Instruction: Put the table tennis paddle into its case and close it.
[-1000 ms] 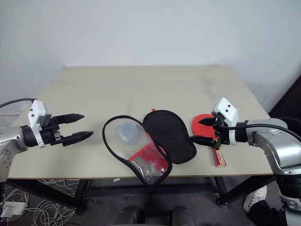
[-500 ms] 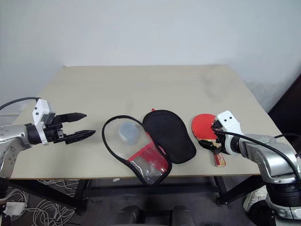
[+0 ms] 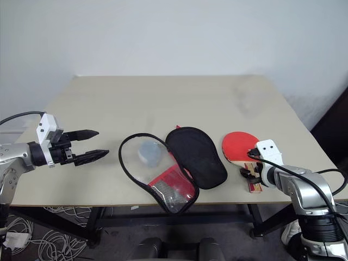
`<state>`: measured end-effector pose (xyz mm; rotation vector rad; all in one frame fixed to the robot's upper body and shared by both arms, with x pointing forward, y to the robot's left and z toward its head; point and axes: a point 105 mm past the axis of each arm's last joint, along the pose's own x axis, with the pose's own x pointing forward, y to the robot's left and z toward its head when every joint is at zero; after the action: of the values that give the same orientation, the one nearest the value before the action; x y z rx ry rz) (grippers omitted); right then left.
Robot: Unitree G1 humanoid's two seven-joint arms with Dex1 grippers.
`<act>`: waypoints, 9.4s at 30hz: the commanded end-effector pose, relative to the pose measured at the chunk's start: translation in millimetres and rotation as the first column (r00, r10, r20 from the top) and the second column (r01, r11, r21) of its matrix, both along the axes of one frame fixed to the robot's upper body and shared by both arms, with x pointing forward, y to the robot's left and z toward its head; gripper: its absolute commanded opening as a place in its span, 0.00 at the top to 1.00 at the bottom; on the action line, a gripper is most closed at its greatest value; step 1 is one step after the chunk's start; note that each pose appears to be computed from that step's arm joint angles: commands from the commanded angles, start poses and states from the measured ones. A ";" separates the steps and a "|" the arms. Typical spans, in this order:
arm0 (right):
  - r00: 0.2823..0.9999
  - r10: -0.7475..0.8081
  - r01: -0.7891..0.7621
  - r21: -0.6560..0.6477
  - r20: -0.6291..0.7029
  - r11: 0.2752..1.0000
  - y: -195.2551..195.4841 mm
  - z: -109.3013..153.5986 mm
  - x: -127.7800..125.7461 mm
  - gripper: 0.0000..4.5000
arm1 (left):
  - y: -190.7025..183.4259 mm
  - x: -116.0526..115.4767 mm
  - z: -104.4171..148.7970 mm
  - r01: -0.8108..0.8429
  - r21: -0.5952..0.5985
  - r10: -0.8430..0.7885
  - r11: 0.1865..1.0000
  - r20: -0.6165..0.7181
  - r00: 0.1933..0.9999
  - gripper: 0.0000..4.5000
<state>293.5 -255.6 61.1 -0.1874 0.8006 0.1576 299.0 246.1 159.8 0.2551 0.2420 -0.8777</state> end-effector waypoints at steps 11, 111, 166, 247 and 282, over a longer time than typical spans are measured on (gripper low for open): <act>0.995 -0.099 0.098 0.048 0.017 0.994 0.8 -4.0 2.9 0.49 | 1.5 4.2 17.4 0.003 0.021 -0.004 1.000 0.075 0.997 0.00; 0.674 0.448 -0.558 0.006 0.587 0.830 69.7 196.0 56.8 0.00 | -130.4 36.9 7.0 0.240 -0.115 -0.225 0.964 0.128 0.966 0.99; 0.676 0.279 -0.471 0.108 0.682 0.876 81.8 198.8 69.1 0.00 | -250.8 -25.4 -95.7 0.075 -0.320 -0.270 0.944 -0.627 0.731 0.01; 0.653 0.377 -0.611 0.163 0.657 0.775 136.9 176.0 61.1 0.00 | -181.1 -111.9 -98.1 0.281 -0.181 -0.294 0.942 -0.850 0.437 0.99; 0.645 0.389 -0.625 0.161 0.658 0.764 139.3 170.1 73.5 0.00 | -142.2 -78.7 -35.1 0.255 -0.141 -0.289 0.957 -0.575 0.765 0.00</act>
<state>364.5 -112.4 211.5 -0.0527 0.1149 0.7797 209.9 108.8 106.1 -0.0687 0.9125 -1.2294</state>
